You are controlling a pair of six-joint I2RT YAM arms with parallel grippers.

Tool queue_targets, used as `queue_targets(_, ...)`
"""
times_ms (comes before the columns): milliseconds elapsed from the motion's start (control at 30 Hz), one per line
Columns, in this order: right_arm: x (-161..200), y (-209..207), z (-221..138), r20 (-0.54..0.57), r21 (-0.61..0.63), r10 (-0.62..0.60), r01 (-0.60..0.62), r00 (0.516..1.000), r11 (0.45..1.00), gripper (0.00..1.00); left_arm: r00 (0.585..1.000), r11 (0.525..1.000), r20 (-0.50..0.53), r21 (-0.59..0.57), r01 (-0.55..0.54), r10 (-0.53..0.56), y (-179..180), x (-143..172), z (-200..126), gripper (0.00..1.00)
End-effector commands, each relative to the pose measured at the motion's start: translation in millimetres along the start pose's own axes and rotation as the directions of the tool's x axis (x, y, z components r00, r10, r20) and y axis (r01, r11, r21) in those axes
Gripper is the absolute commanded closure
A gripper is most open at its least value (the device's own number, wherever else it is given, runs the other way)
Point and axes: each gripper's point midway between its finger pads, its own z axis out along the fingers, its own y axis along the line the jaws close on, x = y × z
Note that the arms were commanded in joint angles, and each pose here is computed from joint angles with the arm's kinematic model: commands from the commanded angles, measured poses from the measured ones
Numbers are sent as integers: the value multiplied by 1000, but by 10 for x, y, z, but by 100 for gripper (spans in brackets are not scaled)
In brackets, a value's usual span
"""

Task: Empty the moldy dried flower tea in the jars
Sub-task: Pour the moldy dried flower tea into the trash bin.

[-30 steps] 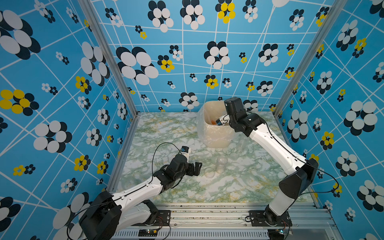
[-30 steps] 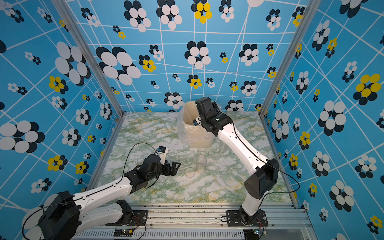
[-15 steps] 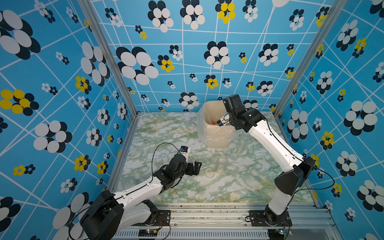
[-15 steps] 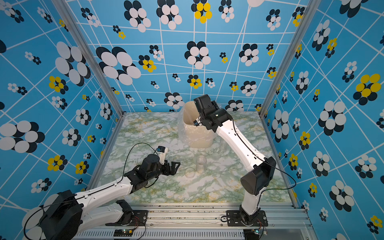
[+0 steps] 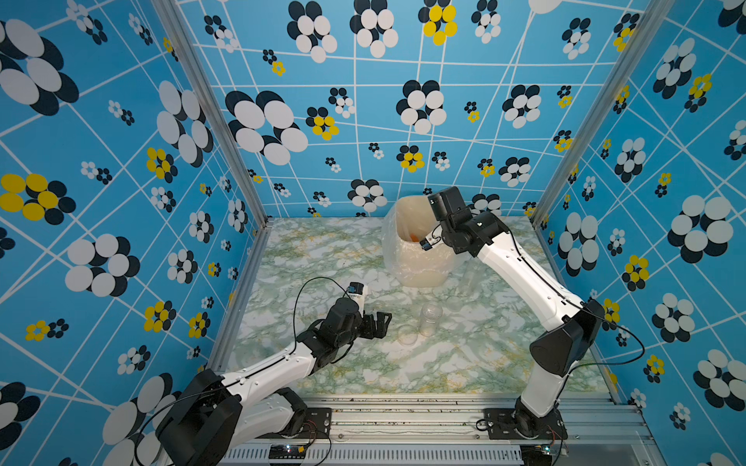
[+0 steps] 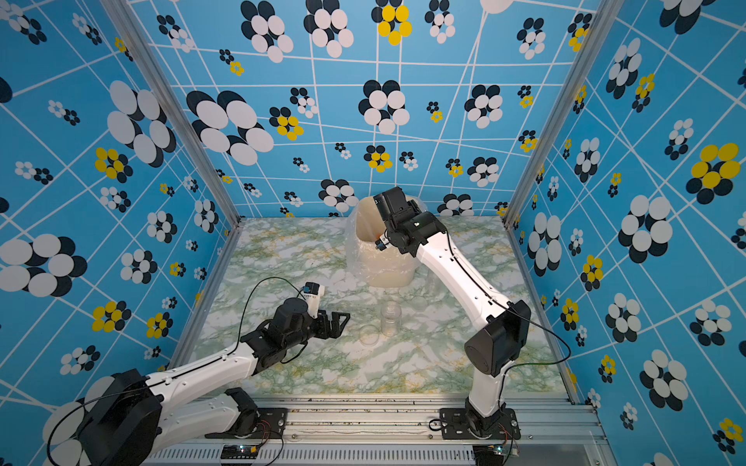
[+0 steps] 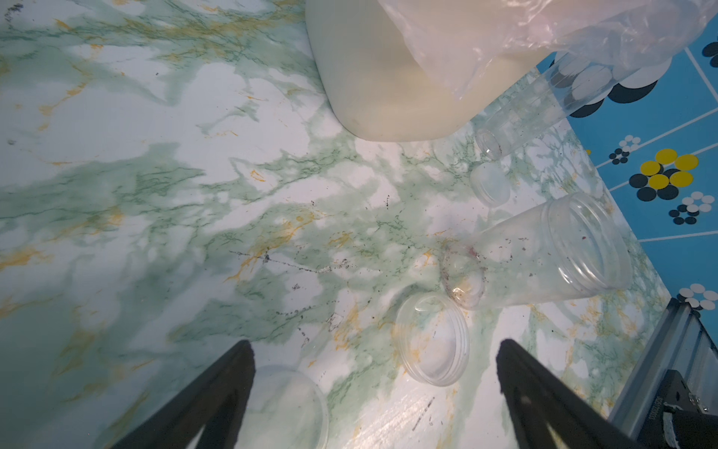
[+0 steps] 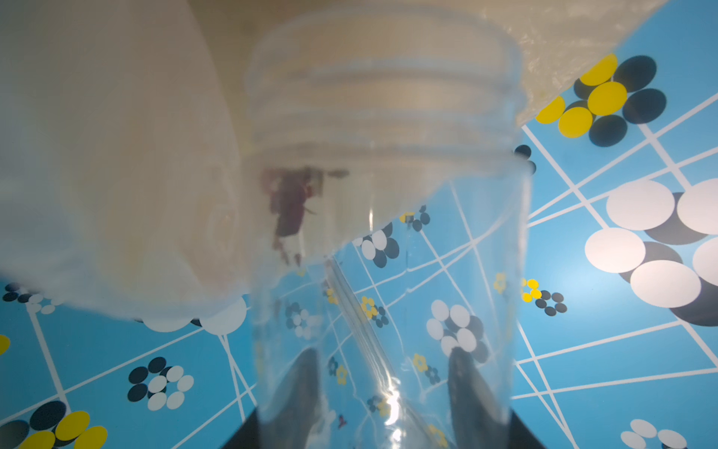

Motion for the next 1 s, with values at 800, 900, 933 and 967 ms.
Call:
queue_targets(800, 116, 35, 54, 192, -161, 630, -609, 752, 776, 100, 984, 954, 132, 289, 77, -120, -574, -1082, -502, 1)
queue_targets(900, 137, 7, 49, 232, -218, 729, -696, 644, 684, 100, 983, 938, 128, 338, 79, -129, -696, -1324, -573, 3)
queue_targets(933, 153, -8, 36, 248, -237, 758, -721, 603, 651, 100, 983, 931, 124, 356, 80, -132, -736, -1400, -597, 4)
queue_targets(967, 174, -24, 18, 262, -250, 779, -739, 570, 625, 100, 984, 926, 117, 368, 83, -135, -762, -1464, -612, 5)
